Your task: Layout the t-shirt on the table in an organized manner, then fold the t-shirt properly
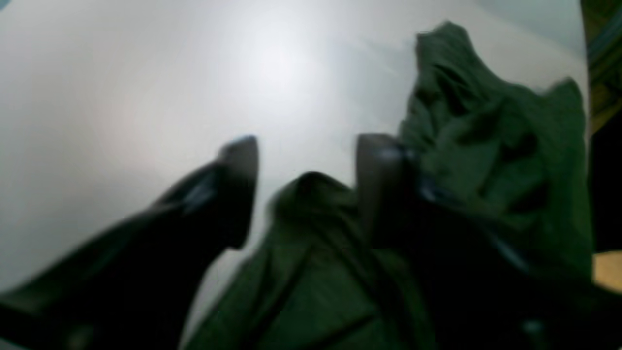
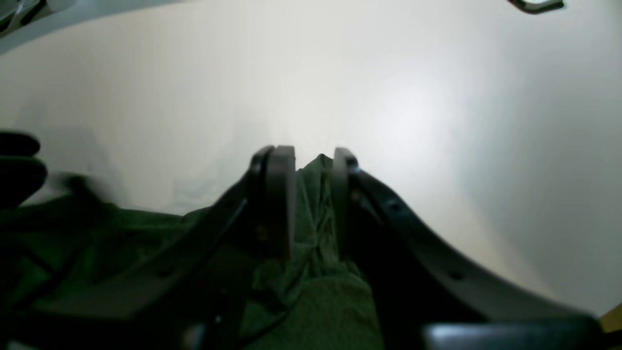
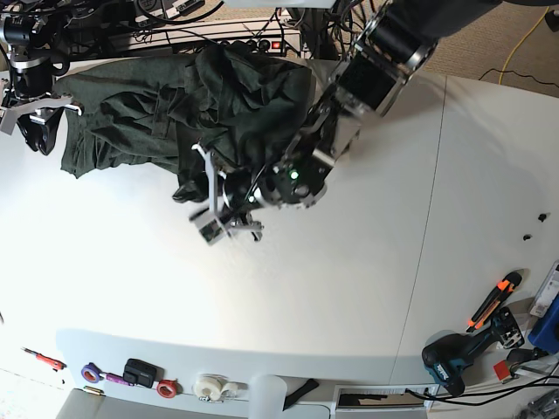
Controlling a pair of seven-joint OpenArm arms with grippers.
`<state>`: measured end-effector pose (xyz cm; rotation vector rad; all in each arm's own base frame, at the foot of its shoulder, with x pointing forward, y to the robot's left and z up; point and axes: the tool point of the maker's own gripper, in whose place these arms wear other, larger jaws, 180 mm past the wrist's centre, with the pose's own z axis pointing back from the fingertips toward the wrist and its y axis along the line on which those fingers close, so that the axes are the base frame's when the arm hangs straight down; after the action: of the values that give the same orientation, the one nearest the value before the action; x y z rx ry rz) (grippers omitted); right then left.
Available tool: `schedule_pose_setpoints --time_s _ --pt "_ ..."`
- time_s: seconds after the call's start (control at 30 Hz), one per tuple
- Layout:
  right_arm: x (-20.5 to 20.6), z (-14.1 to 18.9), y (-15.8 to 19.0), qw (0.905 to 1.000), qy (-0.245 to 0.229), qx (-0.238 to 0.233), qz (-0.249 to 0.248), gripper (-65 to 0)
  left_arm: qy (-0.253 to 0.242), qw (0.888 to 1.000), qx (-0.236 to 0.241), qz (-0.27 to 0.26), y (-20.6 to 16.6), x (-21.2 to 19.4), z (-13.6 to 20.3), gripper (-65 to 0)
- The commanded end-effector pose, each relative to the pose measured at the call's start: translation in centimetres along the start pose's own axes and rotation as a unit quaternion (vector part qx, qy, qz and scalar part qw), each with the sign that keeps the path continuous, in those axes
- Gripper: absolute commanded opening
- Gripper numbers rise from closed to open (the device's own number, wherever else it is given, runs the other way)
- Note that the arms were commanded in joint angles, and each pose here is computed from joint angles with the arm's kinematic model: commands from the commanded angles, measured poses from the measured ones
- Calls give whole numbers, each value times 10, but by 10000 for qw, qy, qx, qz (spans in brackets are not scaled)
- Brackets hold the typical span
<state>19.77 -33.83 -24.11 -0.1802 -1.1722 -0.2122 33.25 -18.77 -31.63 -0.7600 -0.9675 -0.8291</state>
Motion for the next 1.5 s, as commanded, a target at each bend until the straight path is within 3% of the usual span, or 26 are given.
schedule_pose_setpoints --time_s 0.0,0.2,0.3,0.43,0.53,0.7,0.9,1.3,1.47 --pt "15 2 1 9996 -261 28 92 -506 -383 9993 5 -41 2 32 -1 -296" --pt "15 2 -3 9995 -235 -62 182 -491 -460 9988 -79 -135 17 52 14 -299" --pt "16 0 -21 9988 -108 -329 352 -315 -293 9993 -216 -72 24 44 27 -299" --pt "8 -19 -72 9978 58 -656 -58 -283 -121 9998 -144 74 40 26 41 -299" --pt "-10 -43 -95 9944 277 -309 -972 -282 35 10000 -1 30 54 13 50 -299" --pt "-50 -77 -98 9677 1007 673 -2213 -281 144 9999 91 -1 63 5 56 -299" --pt "-102 -89 -90 9274 1801 1141 -3073 -281 118 9999 79 3 62 7 56 -299" --pt "-161 -69 -17 8804 3242 2171 -2694 -281 77 9999 87 13 62 9 55 -299" --pt "-159 -71 -3 8732 3238 2419 -2725 -281 93 9999 88 13 62 8 55 -299"
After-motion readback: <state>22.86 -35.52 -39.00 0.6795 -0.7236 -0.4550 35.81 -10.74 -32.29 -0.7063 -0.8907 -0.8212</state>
